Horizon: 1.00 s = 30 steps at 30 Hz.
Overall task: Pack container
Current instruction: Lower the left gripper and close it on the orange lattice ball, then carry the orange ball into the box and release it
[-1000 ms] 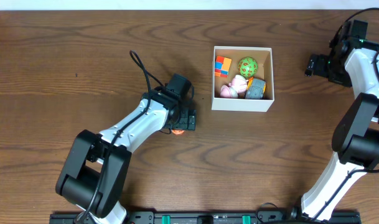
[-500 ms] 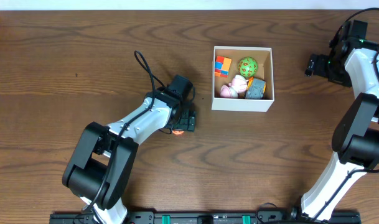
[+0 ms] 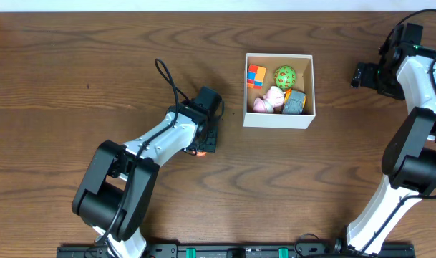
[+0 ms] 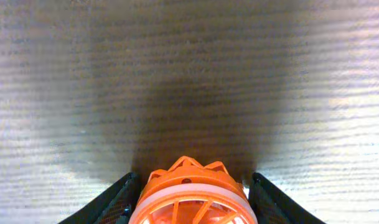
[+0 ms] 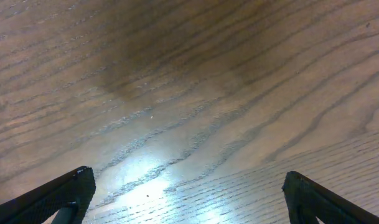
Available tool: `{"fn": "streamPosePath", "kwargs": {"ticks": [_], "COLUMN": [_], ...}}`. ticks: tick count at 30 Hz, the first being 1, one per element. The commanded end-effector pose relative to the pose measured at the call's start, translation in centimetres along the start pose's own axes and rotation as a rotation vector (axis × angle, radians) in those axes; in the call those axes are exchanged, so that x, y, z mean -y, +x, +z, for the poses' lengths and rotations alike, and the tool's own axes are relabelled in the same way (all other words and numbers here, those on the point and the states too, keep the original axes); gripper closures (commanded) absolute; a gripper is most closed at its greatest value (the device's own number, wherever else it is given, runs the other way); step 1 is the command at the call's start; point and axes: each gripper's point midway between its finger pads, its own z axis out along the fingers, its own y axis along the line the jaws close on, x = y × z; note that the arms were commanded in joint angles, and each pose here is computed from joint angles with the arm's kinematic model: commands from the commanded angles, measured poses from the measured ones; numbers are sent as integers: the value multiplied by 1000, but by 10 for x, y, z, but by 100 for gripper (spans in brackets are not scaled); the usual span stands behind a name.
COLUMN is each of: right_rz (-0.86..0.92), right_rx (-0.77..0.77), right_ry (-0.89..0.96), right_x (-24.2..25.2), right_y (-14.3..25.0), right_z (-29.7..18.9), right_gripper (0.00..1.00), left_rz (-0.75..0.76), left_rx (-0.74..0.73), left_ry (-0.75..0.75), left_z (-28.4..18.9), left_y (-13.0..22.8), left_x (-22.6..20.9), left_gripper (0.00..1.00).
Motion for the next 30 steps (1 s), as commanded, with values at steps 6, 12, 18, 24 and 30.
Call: {"fn": "streamPosePath", "kwargs": {"ticks": [6, 12, 18, 24, 30], "right_rz": [19, 19, 19, 19, 19], "right_rx": [-8, -8, -8, -8, -8], "right_ry": [2, 3, 2, 2, 2], "right_x": [2, 2, 2, 2, 2], "right_y": [2, 2, 2, 2, 2], "right_z": [2, 2, 2, 2, 2], "right_gripper": [1, 1, 1, 1, 1], "left_rz": [10, 37, 59, 96, 223], "left_rx": [-15, 56, 253, 509, 665], "left_ry": [-58, -48, 28, 147, 246], "left_z": [-7, -33, -84, -137, -159], "left_y": [-9, -40, -104, -160, -168], "left_x": [-6, 4, 32, 81, 146], "left_gripper": [46, 46, 46, 46, 46]}}
